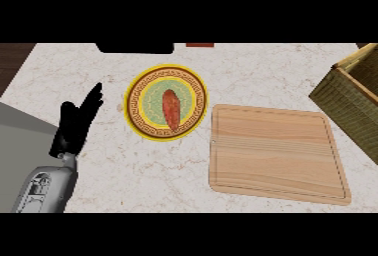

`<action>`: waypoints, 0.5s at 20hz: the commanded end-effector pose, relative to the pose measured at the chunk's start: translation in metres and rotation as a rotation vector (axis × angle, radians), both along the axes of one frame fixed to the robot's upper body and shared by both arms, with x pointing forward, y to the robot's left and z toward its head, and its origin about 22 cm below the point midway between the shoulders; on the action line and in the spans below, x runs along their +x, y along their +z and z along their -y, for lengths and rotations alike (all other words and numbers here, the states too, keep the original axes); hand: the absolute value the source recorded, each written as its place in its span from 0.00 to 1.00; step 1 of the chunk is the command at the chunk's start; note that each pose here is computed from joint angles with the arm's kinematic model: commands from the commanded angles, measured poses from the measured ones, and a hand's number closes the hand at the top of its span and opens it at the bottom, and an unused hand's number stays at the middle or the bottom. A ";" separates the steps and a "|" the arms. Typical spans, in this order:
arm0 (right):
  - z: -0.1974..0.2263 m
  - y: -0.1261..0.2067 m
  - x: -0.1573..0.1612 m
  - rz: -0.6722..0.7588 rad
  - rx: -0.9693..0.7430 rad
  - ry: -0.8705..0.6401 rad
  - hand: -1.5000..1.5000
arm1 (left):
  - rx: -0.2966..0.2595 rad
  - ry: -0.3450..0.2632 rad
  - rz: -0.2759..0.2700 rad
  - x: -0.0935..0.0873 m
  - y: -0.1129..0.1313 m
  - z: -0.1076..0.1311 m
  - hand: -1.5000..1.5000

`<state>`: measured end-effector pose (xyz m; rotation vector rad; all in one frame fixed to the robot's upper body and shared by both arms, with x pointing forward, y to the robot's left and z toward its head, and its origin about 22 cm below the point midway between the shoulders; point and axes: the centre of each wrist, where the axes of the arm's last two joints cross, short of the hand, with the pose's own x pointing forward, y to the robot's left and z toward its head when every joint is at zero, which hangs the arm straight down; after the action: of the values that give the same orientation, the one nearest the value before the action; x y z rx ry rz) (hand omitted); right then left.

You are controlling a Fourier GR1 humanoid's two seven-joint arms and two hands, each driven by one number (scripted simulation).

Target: Pick the tomato from the cutting board and place it in the basket

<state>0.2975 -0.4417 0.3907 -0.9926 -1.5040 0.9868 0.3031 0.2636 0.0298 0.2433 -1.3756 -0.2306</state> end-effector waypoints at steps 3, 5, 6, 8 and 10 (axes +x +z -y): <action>0.028 -0.032 0.025 -0.034 -0.046 0.008 1.00 | -0.011 -0.004 -0.015 0.009 -0.002 -0.013 0.50; 0.017 -0.059 0.041 -0.056 -0.057 0.017 1.00 | -0.006 0.009 -0.010 -0.003 -0.001 -0.013 0.50; 0.034 -0.053 0.031 -0.073 -0.018 0.027 1.00 | 0.002 0.000 0.013 -0.014 -0.002 0.013 0.50; 0.033 -0.061 0.045 -0.131 0.066 0.025 1.00 | 0.000 0.004 -0.016 0.000 0.000 -0.009 0.50; 0.030 -0.075 0.054 -0.178 0.172 -0.033 1.00 | -0.001 0.008 -0.009 0.003 0.002 0.017 0.50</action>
<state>0.3391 -0.4693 0.3304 -0.8791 -1.4395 0.9741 0.3032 0.2601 0.0272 0.2345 -1.3719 -0.2321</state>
